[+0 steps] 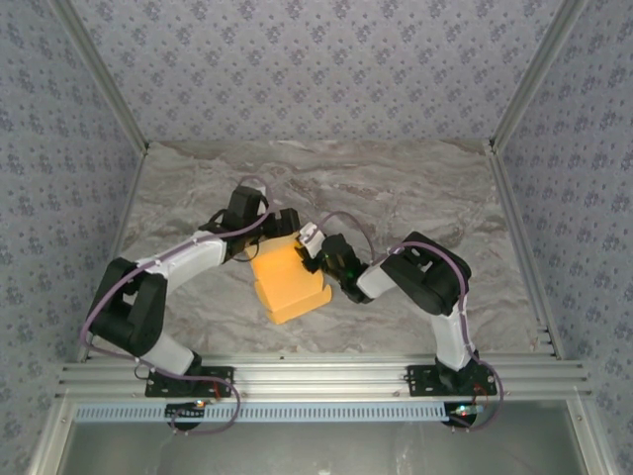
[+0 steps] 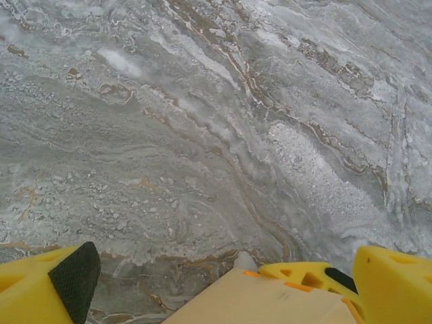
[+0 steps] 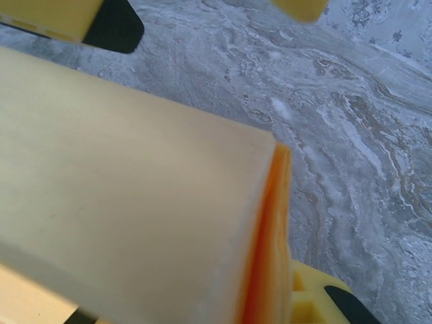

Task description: Fold the paper box

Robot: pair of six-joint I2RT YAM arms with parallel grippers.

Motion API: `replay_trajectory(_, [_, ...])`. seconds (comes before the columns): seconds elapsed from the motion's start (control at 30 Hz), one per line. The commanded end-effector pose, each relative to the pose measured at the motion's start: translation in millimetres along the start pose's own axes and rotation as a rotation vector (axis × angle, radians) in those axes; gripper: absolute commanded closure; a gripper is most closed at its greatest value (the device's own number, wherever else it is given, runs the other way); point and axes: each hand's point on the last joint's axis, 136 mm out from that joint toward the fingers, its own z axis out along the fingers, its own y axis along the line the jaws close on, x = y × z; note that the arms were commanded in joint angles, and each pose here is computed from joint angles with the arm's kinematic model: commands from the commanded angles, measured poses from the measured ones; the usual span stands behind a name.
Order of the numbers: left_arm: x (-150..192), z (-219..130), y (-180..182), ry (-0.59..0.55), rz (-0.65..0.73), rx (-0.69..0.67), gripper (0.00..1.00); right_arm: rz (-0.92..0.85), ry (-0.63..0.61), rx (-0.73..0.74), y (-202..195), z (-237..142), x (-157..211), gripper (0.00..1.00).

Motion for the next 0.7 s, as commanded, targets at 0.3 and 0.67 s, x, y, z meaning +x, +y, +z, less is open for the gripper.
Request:
replay_trajectory(0.3, [46.3, -27.3, 16.8, 0.148, -0.065, 0.055, 0.01, -0.088, -0.004, -0.065, 15.0, 1.4, 3.9, 0.88])
replay_trajectory(0.67, [65.6, -8.0, 21.2, 0.205, -0.084, 0.062, 0.01, -0.113, 0.018, -0.079, 21.7, 6.9, 5.5, 0.87])
